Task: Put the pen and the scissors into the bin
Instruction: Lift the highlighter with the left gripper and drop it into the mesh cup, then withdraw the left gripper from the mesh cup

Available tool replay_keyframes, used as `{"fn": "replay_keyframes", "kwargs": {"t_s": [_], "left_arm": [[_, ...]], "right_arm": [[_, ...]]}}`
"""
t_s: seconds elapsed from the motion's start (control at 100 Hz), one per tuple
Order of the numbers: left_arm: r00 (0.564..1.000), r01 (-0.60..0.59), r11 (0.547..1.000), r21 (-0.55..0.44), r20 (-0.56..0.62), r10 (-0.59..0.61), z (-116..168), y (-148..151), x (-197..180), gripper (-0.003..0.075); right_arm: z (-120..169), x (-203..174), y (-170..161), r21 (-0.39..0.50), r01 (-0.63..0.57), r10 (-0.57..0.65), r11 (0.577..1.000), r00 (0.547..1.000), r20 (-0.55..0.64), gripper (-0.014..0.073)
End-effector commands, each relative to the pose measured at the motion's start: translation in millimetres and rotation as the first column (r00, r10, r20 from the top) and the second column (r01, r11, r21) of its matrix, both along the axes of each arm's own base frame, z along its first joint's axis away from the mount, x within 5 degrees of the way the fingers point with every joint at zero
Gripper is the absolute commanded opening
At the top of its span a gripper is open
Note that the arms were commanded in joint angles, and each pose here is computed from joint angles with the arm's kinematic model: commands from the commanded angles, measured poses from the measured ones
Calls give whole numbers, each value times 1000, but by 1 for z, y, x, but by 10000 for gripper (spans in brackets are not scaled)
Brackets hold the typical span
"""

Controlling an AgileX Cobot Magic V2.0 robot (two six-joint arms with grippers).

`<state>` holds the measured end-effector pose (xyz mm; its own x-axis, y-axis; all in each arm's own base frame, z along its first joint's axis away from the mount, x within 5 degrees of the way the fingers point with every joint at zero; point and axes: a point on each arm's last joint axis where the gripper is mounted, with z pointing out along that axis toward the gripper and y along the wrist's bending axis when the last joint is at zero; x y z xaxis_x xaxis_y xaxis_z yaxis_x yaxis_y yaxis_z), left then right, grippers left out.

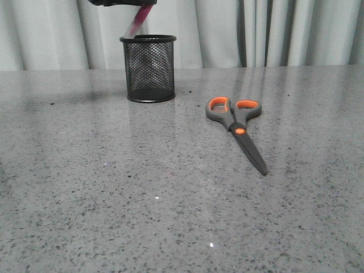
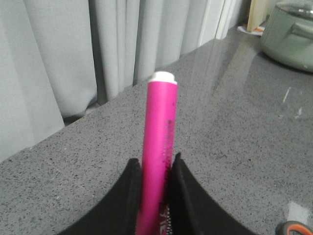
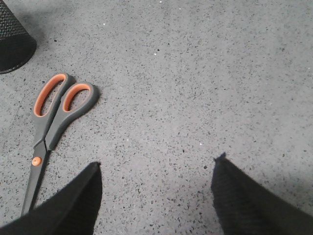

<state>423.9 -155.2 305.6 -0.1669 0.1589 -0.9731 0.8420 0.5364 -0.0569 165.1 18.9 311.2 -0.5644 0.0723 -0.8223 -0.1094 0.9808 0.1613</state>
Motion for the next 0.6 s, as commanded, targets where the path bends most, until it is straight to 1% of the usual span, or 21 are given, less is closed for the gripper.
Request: {"fn": "replay_keyframes", "kwargs": {"t_s": [0.0,0.06,0.11,0.16,0.21,0.27,0.34,0.41,0.48,0.52,0.53,0.55,0.58,0.59], "left_arm": [[997,20,998,-61,71,-16,35,-3,-11,160],[997,20,998,-62,71,-15,35,-3,-11,259],[997,32,997,-65,70,-27,36,-4,-12,356],[997,46,996,-72,69,-41,36,-5,-13,415],[997,53,996,-79,68,-47,37,-5,-14,440],[995,71,994,-86,78,-65,41,-5,-15,439],[990,105,990,-99,109,-94,52,-2,-16,438],[979,145,983,-109,160,-127,71,3,-21,407],[968,163,981,-107,209,-138,93,11,-29,321],[965,162,981,-106,225,-135,106,16,-35,239],[963,161,982,-104,232,-133,110,17,-37,207],[962,155,983,-99,241,-128,117,20,-41,174],[957,152,986,-74,261,-128,125,23,-47,86],[957,148,987,-69,263,-126,126,25,-48,68]], "right_arm": [[17,4,-1,-3,10,-10,1000,995,96,433],[17,4,-1,-3,10,-10,1000,995,96,433],[17,4,-1,-3,10,-10,1000,995,96,433],[17,4,-1,-3,10,-10,1000,995,96,433],[17,4,-1,-3,10,-10,1000,995,96,434],[17,4,-1,-3,10,-10,1000,995,96,433],[17,4,-1,-3,10,-10,1000,995,96,434],[17,4,-1,-3,10,-10,1000,995,96,433],[17,4,-1,-3,12,-11,1000,995,100,434],[17,4,-1,-3,13,-13,1000,995,103,433],[17,4,-1,-3,13,-13,1000,995,103,433],[18,5,-1,-3,14,-14,1000,994,108,433],[18,5,-1,-3,14,-14,1000,994,108,434],[18,5,-1,-3,14,-14,1000,994,108,433]]}}
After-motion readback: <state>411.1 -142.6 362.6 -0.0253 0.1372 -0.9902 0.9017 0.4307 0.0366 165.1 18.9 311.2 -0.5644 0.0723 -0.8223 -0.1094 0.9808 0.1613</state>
